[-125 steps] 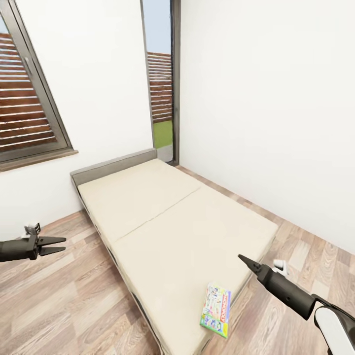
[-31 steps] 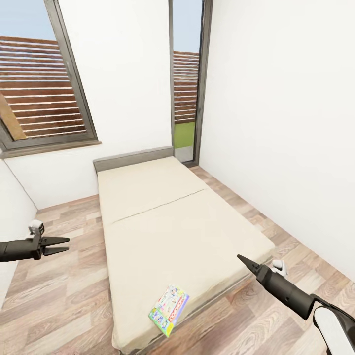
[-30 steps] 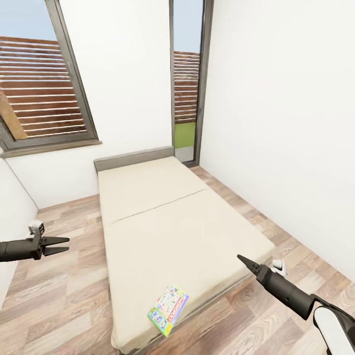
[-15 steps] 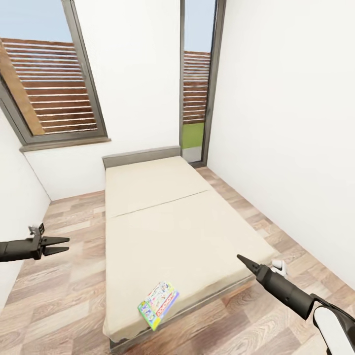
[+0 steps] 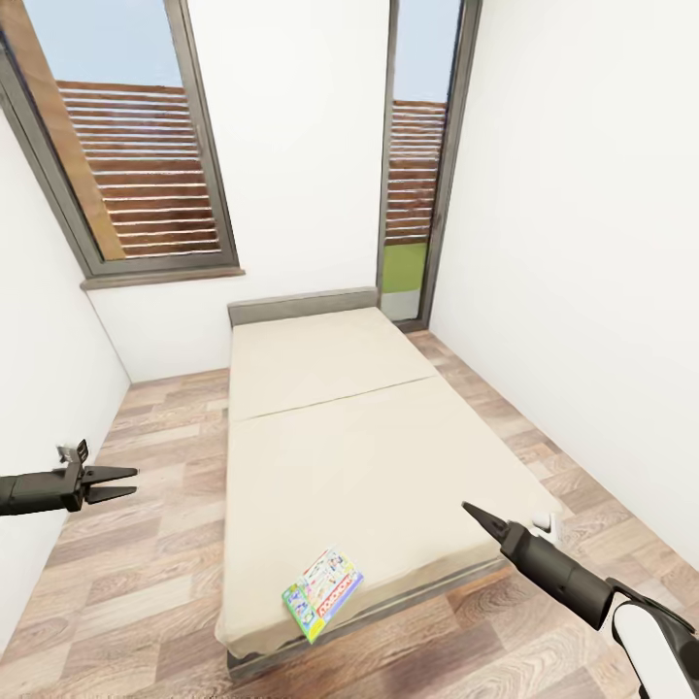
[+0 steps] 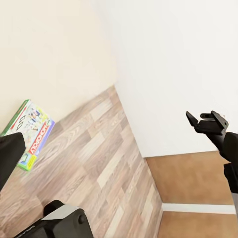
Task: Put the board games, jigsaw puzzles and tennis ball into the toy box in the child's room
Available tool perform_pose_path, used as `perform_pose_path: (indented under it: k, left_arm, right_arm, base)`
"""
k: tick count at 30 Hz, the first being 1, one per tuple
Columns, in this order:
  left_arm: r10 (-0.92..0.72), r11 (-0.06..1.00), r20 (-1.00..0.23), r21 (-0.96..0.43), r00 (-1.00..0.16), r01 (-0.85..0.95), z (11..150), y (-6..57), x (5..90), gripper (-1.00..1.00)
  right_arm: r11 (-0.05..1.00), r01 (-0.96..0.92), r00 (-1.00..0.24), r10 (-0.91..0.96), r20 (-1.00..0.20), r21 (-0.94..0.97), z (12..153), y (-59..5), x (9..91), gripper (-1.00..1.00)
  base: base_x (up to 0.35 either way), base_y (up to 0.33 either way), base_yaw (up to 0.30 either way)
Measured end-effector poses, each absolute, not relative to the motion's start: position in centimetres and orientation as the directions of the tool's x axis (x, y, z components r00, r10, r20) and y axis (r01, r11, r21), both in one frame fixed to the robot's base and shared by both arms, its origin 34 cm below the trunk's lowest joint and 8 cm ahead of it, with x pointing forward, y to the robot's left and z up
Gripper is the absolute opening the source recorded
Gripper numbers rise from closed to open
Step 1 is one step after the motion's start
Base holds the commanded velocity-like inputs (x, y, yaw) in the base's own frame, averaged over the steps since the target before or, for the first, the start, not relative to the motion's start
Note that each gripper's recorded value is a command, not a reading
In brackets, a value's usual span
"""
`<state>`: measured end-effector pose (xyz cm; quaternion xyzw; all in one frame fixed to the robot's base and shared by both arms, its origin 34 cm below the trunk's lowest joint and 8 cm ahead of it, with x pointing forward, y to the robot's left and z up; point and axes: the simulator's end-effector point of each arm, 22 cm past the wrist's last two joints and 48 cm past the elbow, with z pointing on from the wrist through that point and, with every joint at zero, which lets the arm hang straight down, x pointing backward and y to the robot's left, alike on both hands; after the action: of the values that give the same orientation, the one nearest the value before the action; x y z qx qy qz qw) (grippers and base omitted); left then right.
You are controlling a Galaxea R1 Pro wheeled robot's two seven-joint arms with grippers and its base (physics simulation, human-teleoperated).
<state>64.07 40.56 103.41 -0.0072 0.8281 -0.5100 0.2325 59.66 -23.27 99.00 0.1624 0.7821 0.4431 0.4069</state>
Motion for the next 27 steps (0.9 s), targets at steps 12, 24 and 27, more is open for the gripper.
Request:
perform_pose_path:
  k: [12, 24, 27]
  left_arm:
    - [-0.249, 0.48, -0.378, -0.848, -0.892, 0.226, 103.42, 40.56, 64.07, 1.0]
    - [-0.249, 0.48, -0.378, -0.848, -0.892, 0.225, 103.41, 40.56, 64.07, 1.0]
    - [-0.249, 0.48, -0.378, -0.848, -0.892, 0.225, 103.41, 40.54, 64.07, 1.0]
  right_arm:
    - [0.555, -0.107, -0.617, 0.614, -0.493, 0.825, 99.0, -23.24, 59.65, 1.0]
    - [0.554, -0.106, -0.617, 0.615, -0.492, 0.826, 98.99, -23.24, 59.63, 1.0]
    - [0.554, -0.106, -0.617, 0.614, -0.492, 0.825, 98.99, -23.24, 59.64, 1.0]
  base:
    - [0.0, -0.002, 0.179]
    - [0.0, 0.0, 0.18]
    - [0.0, 0.0, 0.18]
